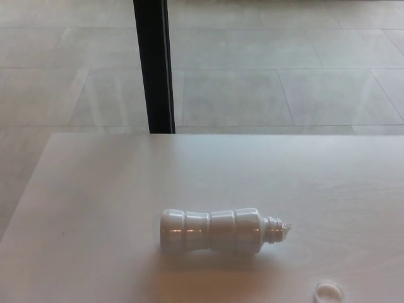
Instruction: The robot uses its left hand to to lift the bottle kept on the middle of the desk and tilts it towards its right hand. It then uses its right hand to rotate its cap to open it and places the bottle and cap back on the desk
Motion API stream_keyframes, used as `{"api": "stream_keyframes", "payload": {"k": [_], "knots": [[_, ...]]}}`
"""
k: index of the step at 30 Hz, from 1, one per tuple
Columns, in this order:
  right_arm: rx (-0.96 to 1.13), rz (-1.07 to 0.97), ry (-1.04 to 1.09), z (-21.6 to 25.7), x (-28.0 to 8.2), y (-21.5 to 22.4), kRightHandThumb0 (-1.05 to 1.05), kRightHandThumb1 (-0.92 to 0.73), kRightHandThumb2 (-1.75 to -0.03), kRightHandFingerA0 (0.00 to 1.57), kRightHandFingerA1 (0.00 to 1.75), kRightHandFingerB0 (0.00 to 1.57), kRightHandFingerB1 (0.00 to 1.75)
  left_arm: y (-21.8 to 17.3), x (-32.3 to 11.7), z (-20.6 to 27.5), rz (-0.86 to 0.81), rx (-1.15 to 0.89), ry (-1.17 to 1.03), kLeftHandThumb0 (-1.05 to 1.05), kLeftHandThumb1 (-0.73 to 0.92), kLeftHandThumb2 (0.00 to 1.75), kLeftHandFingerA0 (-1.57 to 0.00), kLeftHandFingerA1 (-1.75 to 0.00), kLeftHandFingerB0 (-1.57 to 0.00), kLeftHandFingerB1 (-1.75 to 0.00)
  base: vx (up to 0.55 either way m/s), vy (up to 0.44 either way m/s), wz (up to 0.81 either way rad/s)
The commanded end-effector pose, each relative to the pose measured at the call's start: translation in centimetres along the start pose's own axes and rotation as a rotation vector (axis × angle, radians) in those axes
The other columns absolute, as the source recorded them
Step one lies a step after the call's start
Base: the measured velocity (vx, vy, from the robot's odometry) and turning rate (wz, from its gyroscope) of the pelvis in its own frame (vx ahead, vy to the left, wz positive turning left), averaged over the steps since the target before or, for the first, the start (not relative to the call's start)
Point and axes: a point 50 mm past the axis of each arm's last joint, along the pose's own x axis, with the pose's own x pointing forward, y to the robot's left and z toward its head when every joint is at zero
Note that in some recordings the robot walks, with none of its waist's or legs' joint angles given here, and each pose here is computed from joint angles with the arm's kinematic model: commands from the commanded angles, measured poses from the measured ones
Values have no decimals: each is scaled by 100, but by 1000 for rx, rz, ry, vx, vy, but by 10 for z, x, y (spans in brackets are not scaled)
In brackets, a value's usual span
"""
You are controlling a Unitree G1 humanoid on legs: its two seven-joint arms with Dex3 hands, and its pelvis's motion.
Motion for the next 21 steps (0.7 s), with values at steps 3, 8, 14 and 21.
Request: {"api": "stream_keyframes", "payload": {"k": [3, 8, 14, 21], "knots": [[-7, -11, -56, 13, -2, 1, -49, -39, -71, 53, 115, 21, 93, -3, 3, 17, -4, -4, -61, -80, 83, 63, -30, -89, 0, -47, 0, 0, 0], [-1, -7, -57, 19, 5, 4, -45, -38, -73, 65, 105, 17, 93, -11, 6, 20, -19, 6, -70, -83, 84, 65, -29, -91, 0, -61, 0, 0, 0], [-13, -29, -54, 15, 13, 3, -44, -37, -69, 60, 110, 26, 85, -14, 7, 24, -29, 0, -73, -82, 85, 65, -30, -88, 0, -66, 0, 0, 0], [-15, -32, -55, 14, 9, 2, -44, -35, -70, 86, 108, 21, 92, -12, 7, 23, -27, 35, -66, -85, 60, 106, -37, -79, -2, -61, 0, 0, 0]]}}
